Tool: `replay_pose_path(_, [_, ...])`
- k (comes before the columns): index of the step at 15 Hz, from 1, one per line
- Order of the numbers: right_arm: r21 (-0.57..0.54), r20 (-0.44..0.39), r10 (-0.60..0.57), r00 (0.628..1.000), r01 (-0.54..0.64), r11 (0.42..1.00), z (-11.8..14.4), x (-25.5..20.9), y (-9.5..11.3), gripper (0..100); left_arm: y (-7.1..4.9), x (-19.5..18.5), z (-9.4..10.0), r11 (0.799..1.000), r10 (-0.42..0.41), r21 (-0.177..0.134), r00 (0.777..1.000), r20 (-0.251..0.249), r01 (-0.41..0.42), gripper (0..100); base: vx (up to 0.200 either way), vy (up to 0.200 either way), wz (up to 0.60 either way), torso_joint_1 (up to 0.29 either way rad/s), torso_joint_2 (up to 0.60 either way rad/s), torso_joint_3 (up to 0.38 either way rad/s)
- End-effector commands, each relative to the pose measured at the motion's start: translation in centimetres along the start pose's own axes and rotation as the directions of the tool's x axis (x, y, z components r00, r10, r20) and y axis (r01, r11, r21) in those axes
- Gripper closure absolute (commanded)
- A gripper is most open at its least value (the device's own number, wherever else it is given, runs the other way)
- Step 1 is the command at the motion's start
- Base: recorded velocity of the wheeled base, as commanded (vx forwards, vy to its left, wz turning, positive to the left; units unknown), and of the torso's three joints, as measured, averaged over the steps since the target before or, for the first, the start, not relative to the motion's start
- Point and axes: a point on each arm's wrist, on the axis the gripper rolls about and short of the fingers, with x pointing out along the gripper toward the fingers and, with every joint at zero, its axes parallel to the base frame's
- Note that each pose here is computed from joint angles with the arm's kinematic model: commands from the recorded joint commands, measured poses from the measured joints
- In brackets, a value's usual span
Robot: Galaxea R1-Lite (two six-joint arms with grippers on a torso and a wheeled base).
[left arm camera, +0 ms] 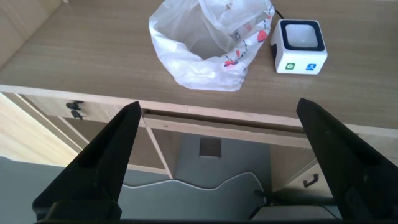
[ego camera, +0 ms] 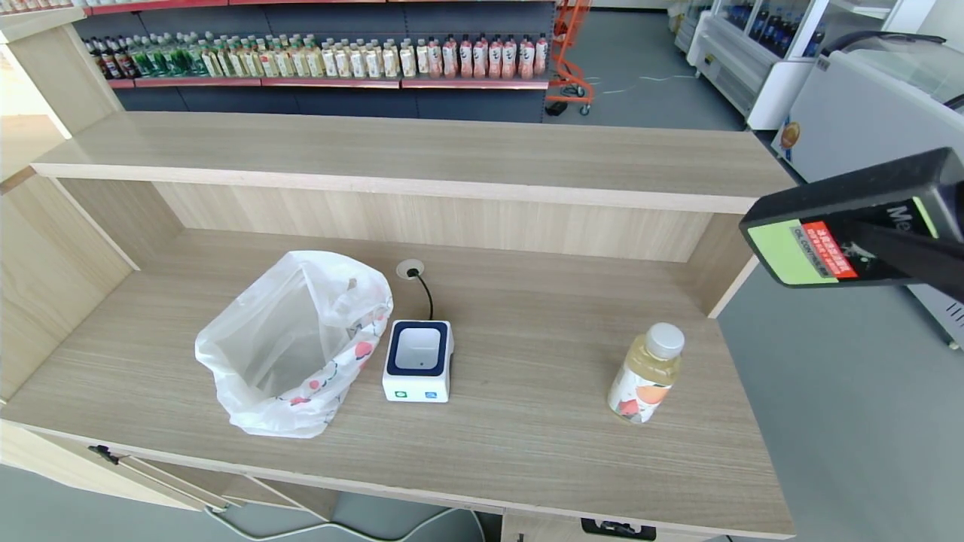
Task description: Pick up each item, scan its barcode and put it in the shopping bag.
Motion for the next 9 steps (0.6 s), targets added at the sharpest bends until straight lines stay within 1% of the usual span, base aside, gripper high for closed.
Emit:
replay_pose_path(1, [0.365, -0.145, -0.061, 0.988, 0.111, 0.924, -0.7, 2.3, -1.4, 100, 0.0, 0.0, 0.0, 1.0, 0.0, -0.001, 1.0, -0.001, 0.0, 0, 0.0, 0.0, 0.0, 0.0, 0.0, 0.0])
replay_pose_path(2, [0.585, -0.202, -0.008, 0.979, 0.127, 0.801, -1.6, 2.8, -0.9, 100, 0.0, 0.0, 0.0, 1.0, 0.0, -0.001, 1.0, -0.002, 0.0, 0, 0.0, 0.0, 0.0, 0.0, 0.0, 0.0])
replay_pose_path(4, [0.761, -0.219, 0.065, 0.974, 0.128, 0.636, -2.6, 3.0, 0.0, 100, 0.0, 0.0, 0.0, 1.0, -0.002, 0.001, 1.0, -0.002, 0.002, 0, 0.0, 0.0, 0.0, 0.0, 0.0, 0.0])
replay_pose_path(5, [0.785, -0.232, 0.081, 0.969, 0.138, 0.604, -3.2, 2.8, 0.4, 100, 0.0, 0.0, 0.0, 1.0, 0.0, -0.001, 1.0, -0.001, 0.0, 0, 0.0, 0.0, 0.0, 0.0, 0.0, 0.0])
replay_pose_path(6, [0.789, -0.249, 0.101, 0.963, 0.141, 0.598, -3.9, 2.5, 0.9, 100, 0.0, 0.0, 0.0, 1.0, -0.002, 0.001, 1.0, -0.001, 0.002, 0, 0.0, 0.0, 0.0, 0.0, 0.0, 0.0])
replay_pose_path(9, [0.796, -0.233, 0.132, 0.964, 0.11, 0.596, -4.4, 1.9, 1.7, 100, 0.0, 0.0, 0.0, 1.0, 0.0, 0.001, 1.0, -0.001, 0.0, 0, 0.0, 0.0, 0.0, 0.0, 0.0, 0.0])
